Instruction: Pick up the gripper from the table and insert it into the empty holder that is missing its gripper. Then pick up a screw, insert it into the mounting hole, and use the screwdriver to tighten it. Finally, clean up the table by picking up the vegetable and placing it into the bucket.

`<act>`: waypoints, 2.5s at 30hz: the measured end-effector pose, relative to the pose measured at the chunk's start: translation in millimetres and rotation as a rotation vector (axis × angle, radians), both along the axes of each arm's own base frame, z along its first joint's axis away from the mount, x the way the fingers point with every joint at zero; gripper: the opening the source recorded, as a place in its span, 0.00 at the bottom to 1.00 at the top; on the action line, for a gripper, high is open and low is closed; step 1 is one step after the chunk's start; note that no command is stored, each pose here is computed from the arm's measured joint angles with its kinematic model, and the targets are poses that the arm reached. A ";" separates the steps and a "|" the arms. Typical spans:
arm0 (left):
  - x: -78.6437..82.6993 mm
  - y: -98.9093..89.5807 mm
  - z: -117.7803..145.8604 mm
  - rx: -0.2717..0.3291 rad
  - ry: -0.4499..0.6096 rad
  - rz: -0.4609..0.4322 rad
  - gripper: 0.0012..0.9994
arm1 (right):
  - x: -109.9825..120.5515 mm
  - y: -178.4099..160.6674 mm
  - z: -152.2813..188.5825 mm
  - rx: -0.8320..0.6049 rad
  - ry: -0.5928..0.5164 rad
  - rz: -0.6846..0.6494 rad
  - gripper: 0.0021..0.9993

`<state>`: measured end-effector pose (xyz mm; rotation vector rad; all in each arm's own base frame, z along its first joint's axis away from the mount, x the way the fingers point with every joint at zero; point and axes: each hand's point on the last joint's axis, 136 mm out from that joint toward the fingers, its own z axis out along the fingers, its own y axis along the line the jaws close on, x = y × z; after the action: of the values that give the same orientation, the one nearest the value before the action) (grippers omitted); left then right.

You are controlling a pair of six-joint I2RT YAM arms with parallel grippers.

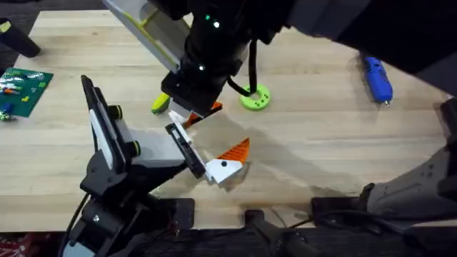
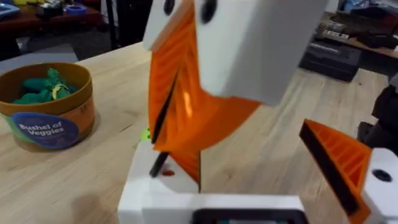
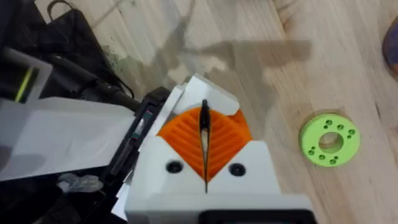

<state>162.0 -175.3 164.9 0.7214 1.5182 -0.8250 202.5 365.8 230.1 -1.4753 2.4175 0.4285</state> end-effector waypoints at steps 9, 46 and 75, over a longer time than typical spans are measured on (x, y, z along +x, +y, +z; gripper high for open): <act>0.0 0.0 0.0 0.000 0.000 0.000 0.98 | 0.2 -1.6 0.6 -0.004 -0.004 -0.002 0.01; 0.0 0.0 0.0 0.000 0.000 0.000 0.98 | -5.2 -10.2 14.5 0.011 -0.014 -0.002 0.01; 0.0 0.0 0.0 0.000 0.000 0.000 0.98 | -2.9 -6.7 0.4 -0.020 0.006 -0.002 0.01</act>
<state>162.0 -175.3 164.9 0.7216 1.5180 -0.8247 199.6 359.1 230.5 -1.4814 2.4347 0.4093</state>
